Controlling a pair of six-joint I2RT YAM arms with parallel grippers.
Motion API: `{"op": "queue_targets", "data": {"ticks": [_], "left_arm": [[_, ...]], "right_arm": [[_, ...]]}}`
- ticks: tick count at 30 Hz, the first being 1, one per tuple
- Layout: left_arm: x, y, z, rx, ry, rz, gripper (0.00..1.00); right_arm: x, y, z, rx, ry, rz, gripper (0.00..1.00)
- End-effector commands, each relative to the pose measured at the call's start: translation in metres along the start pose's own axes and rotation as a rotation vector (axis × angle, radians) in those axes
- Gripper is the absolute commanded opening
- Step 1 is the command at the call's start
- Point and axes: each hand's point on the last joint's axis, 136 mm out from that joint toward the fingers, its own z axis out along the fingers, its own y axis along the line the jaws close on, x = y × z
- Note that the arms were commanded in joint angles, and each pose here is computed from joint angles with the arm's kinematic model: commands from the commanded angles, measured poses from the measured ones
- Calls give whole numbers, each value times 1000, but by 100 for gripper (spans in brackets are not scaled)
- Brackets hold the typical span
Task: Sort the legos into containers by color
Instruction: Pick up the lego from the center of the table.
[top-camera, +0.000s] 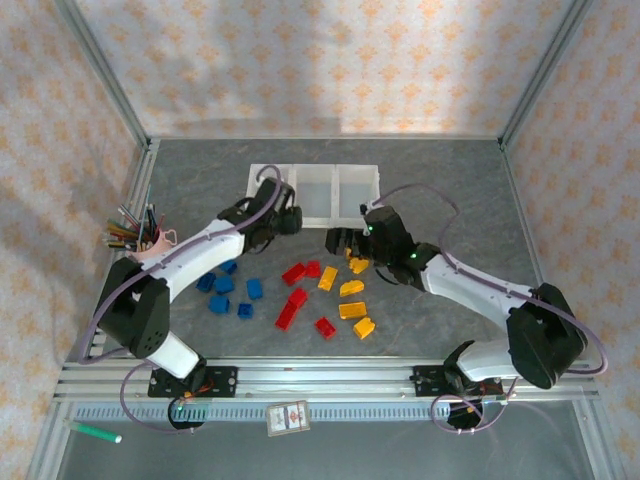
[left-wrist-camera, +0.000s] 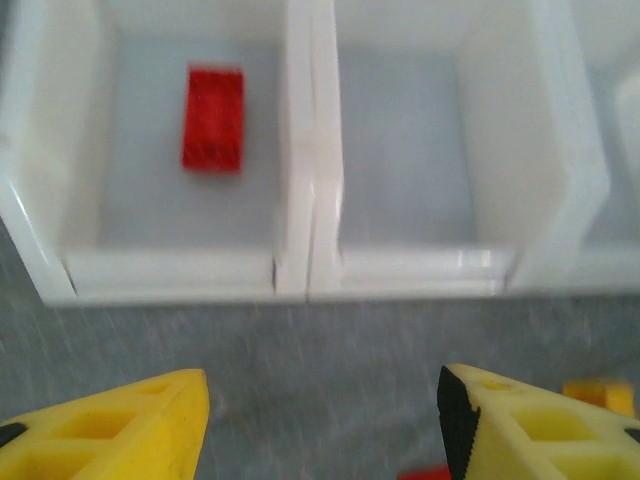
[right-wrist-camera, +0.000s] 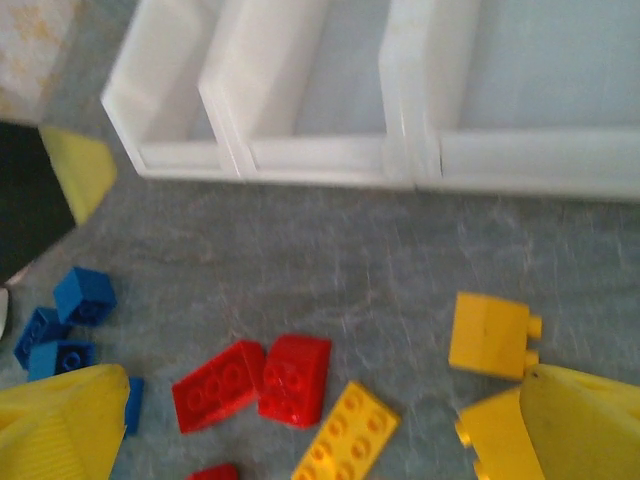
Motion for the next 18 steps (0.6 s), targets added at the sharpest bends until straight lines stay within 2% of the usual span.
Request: {"op": "queue_targets", "data": {"ticks": [1, 7, 14, 18], "left_arm": [[44, 9, -5, -30, 115, 50, 67], [102, 2, 4, -20, 247, 161, 74], [118, -8, 15, 28, 278, 205, 86], [125, -5, 21, 3, 307, 240, 88]], "right_arm": [[17, 2, -7, -15, 40, 31, 100], [35, 0, -6, -18, 65, 66, 100], [41, -6, -7, -7, 57, 92, 100], [41, -7, -10, -1, 49, 98, 99]]}}
